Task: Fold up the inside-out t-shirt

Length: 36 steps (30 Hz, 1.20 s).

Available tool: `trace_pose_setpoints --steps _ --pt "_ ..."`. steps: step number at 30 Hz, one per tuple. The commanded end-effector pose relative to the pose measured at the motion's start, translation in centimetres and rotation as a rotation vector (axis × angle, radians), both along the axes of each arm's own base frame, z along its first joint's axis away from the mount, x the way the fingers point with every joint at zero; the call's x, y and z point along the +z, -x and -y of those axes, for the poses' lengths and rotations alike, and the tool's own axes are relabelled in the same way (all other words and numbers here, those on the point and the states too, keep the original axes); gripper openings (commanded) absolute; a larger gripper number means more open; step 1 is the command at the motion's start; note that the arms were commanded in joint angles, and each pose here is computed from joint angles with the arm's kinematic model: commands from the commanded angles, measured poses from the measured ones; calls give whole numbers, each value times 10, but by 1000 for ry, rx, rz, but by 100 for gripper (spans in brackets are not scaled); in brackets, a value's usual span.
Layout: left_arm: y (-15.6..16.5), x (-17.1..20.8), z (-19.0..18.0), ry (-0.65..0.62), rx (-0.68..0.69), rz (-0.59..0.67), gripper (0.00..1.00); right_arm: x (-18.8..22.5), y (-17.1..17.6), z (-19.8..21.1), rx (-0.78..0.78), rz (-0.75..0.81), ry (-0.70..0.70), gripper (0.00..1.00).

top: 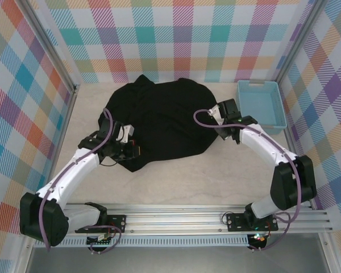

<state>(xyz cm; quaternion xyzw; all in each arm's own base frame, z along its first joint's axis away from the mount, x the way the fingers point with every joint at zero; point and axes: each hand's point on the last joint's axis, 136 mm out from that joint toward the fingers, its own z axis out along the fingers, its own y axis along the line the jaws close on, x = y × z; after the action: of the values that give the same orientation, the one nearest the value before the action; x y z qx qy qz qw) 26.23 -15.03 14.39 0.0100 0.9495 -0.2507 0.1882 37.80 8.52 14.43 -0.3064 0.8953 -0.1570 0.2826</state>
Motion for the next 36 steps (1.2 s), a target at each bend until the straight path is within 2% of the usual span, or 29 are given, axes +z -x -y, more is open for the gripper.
trace_pose_setpoints --steps 1,6,11,15,20,24,28,33,36 --pt "2 -4 11 54 10 -42 0 -2 6 11 -105 -8 -3 0" --pt "5 11 14 90 12 -23 0 -4 16 24 -145 -19 46 0" --pt "10 49 -3 62 52 84 0 13 26 33 -180 15 46 0" --pt "15 106 -33 -5 128 276 0 56 25 27 -172 150 -54 0" --pt "16 175 -86 -178 290 507 0 115 27 25 -182 293 -167 0" --pt "20 217 -100 -237 301 642 0 158 39 32 -176 414 -193 0" --pt "19 207 -92 -257 230 603 0 164 50 33 -163 405 -203 0" --pt "16 158 -57 -174 75 428 0 135 48 32 -149 333 -156 0" --pt "15 146 -56 -191 64 374 0 128 45 32 -151 313 -144 0"
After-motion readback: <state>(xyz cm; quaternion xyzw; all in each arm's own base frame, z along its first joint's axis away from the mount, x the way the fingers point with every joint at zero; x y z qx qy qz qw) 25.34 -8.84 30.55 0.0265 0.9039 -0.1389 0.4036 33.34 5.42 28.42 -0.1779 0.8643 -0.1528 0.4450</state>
